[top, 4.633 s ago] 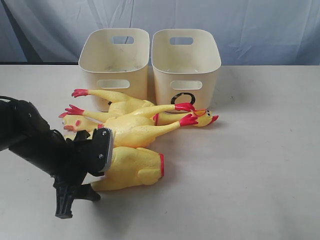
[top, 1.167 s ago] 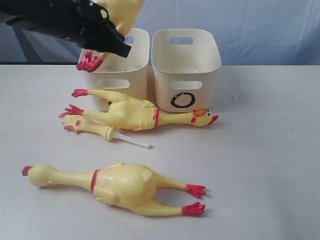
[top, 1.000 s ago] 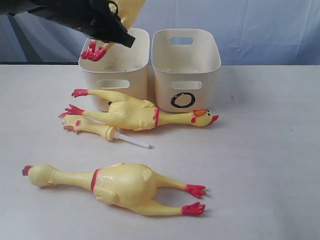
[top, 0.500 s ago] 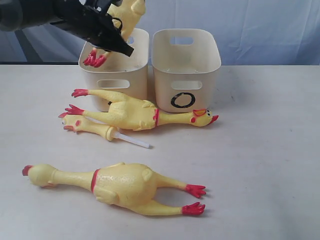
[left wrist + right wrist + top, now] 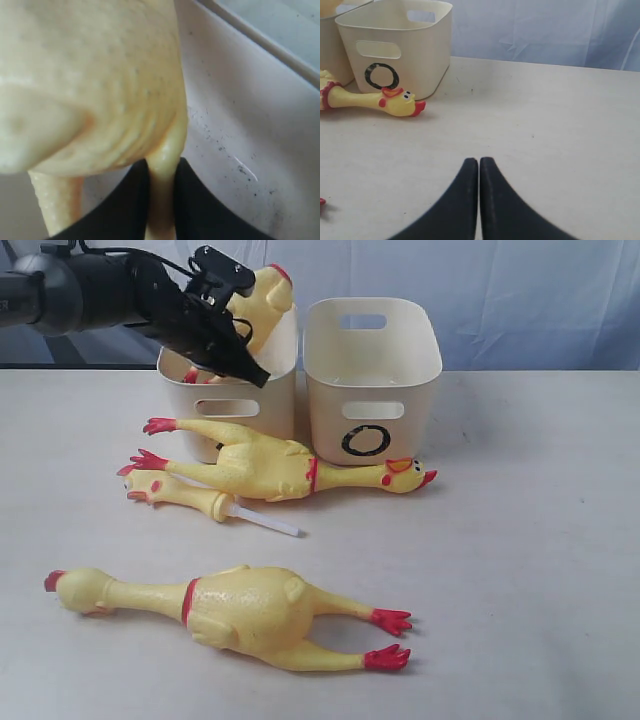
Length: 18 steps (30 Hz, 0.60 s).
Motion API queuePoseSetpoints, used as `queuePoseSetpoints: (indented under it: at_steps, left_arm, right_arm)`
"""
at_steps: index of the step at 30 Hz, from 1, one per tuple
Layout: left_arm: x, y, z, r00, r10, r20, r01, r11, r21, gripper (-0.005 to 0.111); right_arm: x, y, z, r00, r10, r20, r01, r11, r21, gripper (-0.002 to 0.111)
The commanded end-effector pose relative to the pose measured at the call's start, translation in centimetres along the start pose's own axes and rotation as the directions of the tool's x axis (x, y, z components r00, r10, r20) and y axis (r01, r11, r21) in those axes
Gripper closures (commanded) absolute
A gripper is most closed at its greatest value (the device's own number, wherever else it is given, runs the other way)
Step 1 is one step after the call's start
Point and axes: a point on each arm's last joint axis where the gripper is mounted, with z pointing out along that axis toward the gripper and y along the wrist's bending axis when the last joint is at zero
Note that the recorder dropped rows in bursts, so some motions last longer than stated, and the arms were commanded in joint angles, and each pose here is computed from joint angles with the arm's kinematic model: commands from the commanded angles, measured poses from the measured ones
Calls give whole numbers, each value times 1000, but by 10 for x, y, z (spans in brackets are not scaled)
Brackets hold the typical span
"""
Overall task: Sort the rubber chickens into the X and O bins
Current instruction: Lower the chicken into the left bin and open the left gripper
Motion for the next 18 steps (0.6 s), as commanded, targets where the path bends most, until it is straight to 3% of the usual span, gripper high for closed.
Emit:
queuePoseSetpoints:
  at_steps: [1, 10, 18]
  left_arm:
    - [-4, 3, -1, 1000, 2, 23, -1, 1000, -18, 101]
    - [2, 19, -3, 995, -95, 18, 96, 995, -33, 68]
    - [3, 20, -4, 994, -104, 18, 105, 994, -35, 63]
  right_arm:
    - [-1, 0, 0, 1000, -2, 17, 2, 1000, -1, 106]
    - [-1, 0, 0, 1000, -2, 15, 2, 1000, -1, 106]
    - [-1, 0, 0, 1000, -2, 15, 2, 1000, -1, 106]
